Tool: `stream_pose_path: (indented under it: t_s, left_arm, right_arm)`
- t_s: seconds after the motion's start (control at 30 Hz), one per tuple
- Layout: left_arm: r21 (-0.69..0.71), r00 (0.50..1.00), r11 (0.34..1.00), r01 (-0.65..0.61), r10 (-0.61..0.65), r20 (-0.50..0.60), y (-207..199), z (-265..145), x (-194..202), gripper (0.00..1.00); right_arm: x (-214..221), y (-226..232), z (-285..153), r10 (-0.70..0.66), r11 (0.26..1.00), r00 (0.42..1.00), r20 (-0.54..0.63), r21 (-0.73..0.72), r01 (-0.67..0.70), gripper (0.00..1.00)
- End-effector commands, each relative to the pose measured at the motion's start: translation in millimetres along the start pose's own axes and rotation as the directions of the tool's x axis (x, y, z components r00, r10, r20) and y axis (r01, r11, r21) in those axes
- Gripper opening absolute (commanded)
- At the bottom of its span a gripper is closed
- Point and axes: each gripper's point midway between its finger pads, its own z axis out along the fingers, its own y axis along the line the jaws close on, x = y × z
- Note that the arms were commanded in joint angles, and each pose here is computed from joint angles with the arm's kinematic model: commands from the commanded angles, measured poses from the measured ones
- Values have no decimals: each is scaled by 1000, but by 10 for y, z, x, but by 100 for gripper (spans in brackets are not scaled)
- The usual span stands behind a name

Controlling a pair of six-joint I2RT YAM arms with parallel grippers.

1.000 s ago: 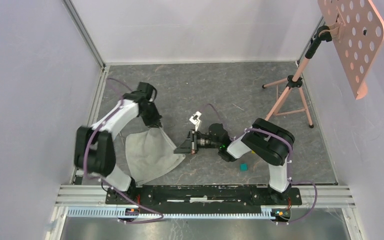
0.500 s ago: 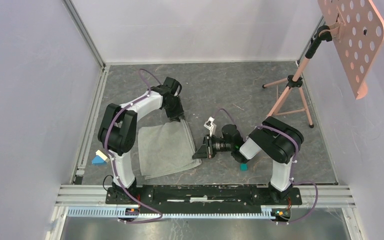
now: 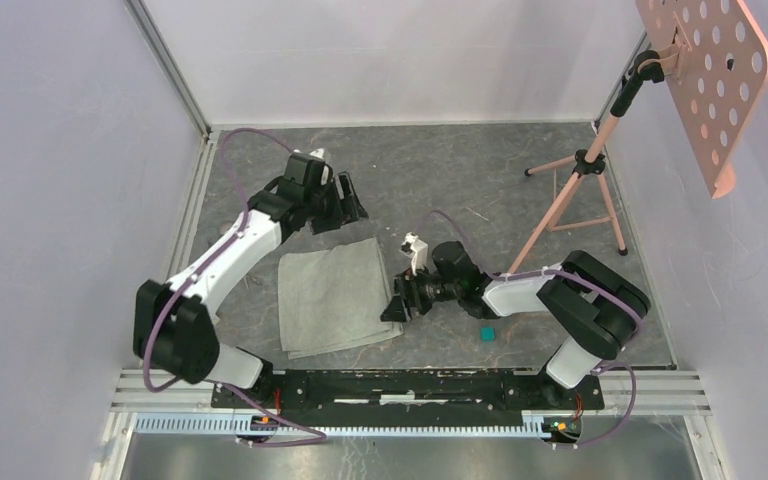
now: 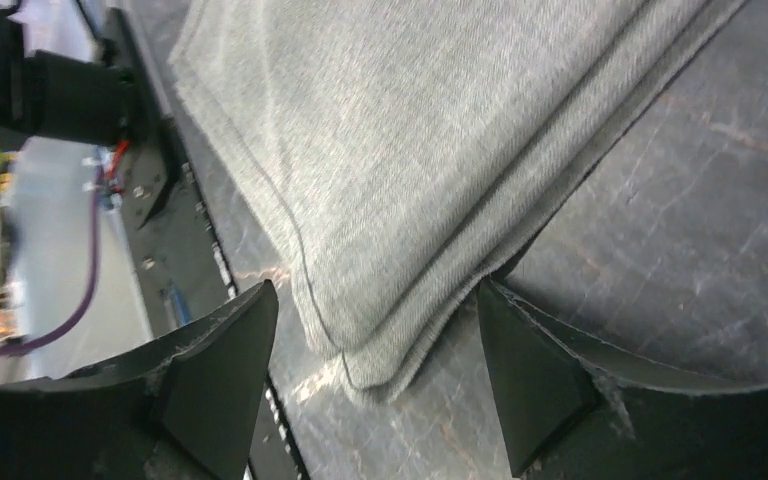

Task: Fold the napkin into a case and place the utensils inside
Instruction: Turn over the upper triangle folded napkin at the center of the board.

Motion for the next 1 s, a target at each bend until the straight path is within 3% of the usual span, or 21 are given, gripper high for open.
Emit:
stream_pose_path:
  t_s: [0.0,0.2,0.4,0.53,0.67,0.7,0.77,0.83,0.97]
  left_arm:
    - [-80,997,994,-72,75,27,286,-266,118,80]
    - [-140,996,988,-62,70,54,538,-484,248,81]
    - [-156,993,987,-48,64,101,618,-614,217,82]
    - [-159,993,986,-44,61,104,638,-648,219,83]
    - [-151,993,988,-32,48,106,646,-629,238,84]
    - [-149,994,988,-28,44,102,646,-615,248,84]
    - [-150,995,988,-23,37,93,658,-593,267,84]
    - [-164,996,986,-19,33,85,703,-560,285,84]
    - [-234,998,972,29,-14,65,943,-468,324,83]
  right_arm:
    - [120,-334,-3,-48,948,996,-81,311,71,80]
    - [172,-493,-80,-157,794,971,-182,562,234,72]
    - [347,-565,-249,-217,702,933,-286,619,353,59]
    - [414,-559,-372,-232,698,929,-289,616,366,55]
    - [480,-477,-329,-235,745,931,-281,563,358,29]
    - [480,-462,-319,-240,751,930,-279,553,360,27]
    - [458,-436,-329,-252,755,930,-268,547,362,28]
    - [376,-365,-340,-272,759,929,-252,537,368,42]
    - [236,-188,-376,-290,781,933,-215,511,360,55]
